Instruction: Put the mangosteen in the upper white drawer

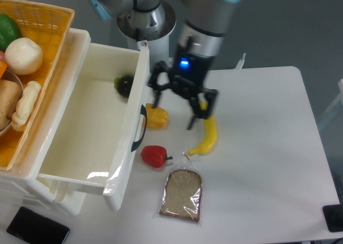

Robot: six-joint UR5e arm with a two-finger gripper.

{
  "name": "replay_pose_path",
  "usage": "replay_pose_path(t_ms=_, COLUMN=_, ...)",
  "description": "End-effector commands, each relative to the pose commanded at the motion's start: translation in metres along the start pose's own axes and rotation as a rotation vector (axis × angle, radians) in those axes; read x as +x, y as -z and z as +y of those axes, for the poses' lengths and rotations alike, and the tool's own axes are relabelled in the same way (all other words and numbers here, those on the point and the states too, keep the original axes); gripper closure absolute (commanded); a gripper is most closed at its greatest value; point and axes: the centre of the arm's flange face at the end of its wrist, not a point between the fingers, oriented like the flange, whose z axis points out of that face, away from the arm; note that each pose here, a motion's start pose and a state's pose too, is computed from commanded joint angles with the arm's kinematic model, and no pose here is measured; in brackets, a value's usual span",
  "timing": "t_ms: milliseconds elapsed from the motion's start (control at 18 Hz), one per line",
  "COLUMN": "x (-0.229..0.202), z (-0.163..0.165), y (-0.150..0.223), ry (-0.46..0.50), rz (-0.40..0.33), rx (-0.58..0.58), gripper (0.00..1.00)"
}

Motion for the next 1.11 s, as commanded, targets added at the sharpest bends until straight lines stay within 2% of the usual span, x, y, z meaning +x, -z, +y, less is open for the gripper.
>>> replay_pose_path(t_ms=222, x=-0.046, z=0.045, y=-0.037, ry=0.055, rz=0.027, rx=-0.054, gripper=0.00)
replay_pose_path(t_ms=389, x=-0.067, z=0.078, y=-0.055, ry=-0.010, rz=0.020, rx=-0.177, gripper=0.00)
replay_pose_path(t_ms=611, x=-0.087, z=0.112, y=-0.081, ry=-0.135, rz=0.027, rx=-0.405, gripper=0.00)
replay_pose_path(t_ms=722, x=-0.098, z=0.113, y=-0.090, ry=-0.223, rz=0.040, rx=-0.449, gripper=0.00)
replay_pose_path(t_ms=889, x=-0.112, z=0.112, y=-0.105, ry=-0.328, rz=0.072, rx=-0.453, gripper=0.00)
replay_pose_path(t_ms=1111, x=-0.115, z=0.119, y=-0.117, ry=-0.332, rz=0.090, rx=-0.476, gripper=0.00)
